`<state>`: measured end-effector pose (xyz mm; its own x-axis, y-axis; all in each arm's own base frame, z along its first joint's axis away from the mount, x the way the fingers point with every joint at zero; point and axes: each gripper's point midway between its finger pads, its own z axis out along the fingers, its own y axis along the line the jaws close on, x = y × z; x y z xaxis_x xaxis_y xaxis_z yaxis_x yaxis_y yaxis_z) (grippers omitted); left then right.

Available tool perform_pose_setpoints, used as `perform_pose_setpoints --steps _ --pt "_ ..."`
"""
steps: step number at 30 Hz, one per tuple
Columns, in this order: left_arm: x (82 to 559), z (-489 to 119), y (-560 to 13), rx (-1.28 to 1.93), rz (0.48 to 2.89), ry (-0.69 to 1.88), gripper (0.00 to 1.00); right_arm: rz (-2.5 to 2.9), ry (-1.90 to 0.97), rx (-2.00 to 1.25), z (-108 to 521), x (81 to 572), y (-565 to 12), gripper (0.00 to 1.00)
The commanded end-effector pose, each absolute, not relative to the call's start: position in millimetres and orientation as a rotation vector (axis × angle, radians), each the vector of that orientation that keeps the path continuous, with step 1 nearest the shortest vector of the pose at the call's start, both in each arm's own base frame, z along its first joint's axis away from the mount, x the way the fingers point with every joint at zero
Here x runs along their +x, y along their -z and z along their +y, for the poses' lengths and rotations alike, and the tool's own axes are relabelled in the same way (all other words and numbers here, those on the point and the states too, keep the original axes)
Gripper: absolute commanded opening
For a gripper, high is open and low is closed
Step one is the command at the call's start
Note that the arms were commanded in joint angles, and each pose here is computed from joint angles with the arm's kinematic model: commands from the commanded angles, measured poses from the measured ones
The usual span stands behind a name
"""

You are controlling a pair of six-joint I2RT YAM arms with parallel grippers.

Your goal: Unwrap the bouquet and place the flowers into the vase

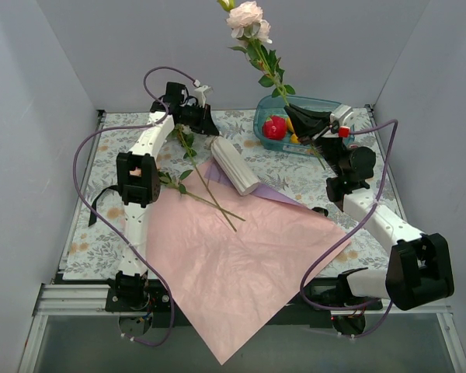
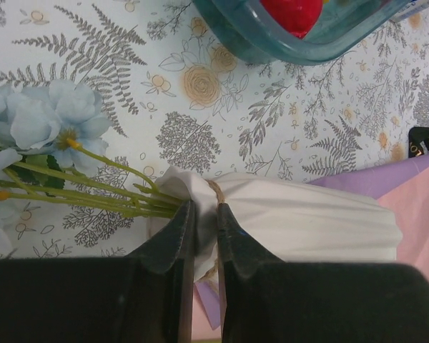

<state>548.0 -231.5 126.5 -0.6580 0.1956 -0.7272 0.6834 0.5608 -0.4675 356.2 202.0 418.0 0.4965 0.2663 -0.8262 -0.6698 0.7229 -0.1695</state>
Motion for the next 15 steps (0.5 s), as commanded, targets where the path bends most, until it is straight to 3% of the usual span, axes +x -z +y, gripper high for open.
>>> perform_pose_setpoints --steps 1,15 --pt "552 -246 -246 0.840 1.869 0.812 0.00 0.804 -0.594 -0.501 194 339 -440 0.01" --pt "512 -284 -345 0.935 1.634 0.744 0.00 0.795 -0.584 -0.478 187 330 -441 0.01"
